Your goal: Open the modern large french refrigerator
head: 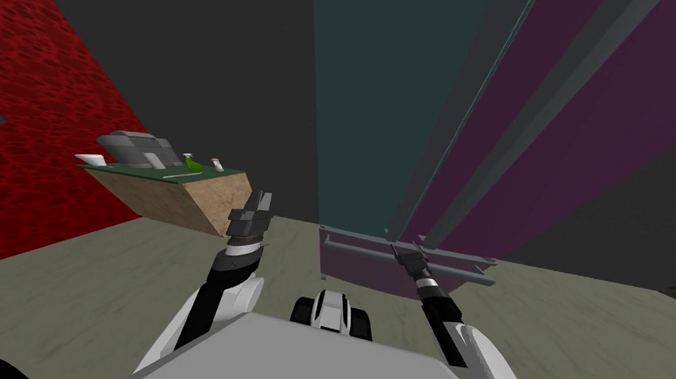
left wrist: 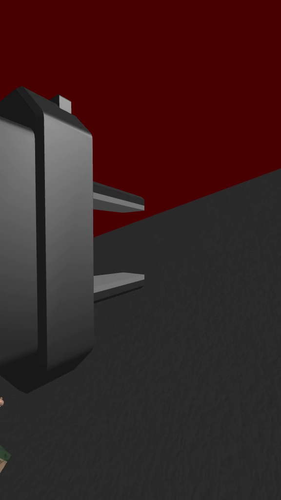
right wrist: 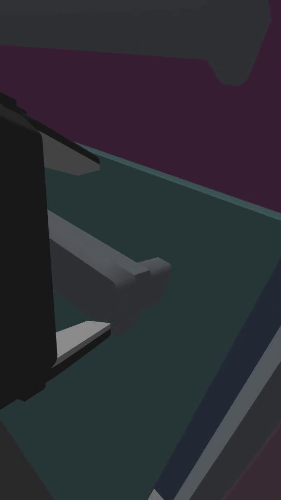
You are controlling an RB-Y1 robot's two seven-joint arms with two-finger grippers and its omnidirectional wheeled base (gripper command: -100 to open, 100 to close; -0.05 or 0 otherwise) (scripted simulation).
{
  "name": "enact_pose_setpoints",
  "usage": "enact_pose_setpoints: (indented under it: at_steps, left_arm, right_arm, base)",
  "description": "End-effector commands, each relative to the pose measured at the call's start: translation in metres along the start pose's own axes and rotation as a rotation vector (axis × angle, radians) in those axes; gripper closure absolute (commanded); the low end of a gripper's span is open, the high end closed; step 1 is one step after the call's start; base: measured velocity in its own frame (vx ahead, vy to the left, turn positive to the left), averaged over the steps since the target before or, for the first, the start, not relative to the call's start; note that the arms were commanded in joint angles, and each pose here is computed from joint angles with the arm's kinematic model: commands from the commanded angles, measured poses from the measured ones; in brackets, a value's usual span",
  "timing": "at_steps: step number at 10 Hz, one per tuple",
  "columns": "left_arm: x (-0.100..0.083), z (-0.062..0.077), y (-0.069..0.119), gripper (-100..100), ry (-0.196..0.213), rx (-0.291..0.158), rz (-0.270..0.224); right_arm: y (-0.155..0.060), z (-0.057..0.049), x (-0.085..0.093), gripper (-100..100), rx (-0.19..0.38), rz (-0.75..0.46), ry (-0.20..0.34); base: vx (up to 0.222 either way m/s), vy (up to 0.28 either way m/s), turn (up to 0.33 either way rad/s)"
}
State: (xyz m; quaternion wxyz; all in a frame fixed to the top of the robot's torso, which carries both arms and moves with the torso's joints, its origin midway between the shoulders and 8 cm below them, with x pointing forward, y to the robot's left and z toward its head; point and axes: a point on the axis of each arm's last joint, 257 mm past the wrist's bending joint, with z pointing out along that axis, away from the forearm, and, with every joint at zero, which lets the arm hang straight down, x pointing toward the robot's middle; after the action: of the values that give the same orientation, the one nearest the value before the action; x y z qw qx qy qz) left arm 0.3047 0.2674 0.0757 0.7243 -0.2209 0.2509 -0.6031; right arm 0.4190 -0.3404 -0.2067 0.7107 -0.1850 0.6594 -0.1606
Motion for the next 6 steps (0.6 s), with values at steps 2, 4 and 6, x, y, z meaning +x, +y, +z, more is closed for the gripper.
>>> enact_pose_setpoints:
  at_steps: [2,4,6]
  left_arm:
    - [0.0,0.0,0.0,0,0.0,0.0,0.0]
    - [0.0,0.0,0.0,0,0.0,0.0,0.0]
    - [0.0,0.0,0.0,0,0.0,0.0,0.0]
  right_arm:
    - [0.012,-0.002,0.017,-100,0.026,-0.025,0.052]
    - [0.02,-0.002,0.022,-100,0.043,-0.005,0.069]
    - [0.02,-0.002,0.021,-100,0.044,-0.002,0.069]
  base:
    - [0.072,0.083,-0.05]
    - [0.046,0.061,-0.033]
    - [0.013,0.019,-0.007]
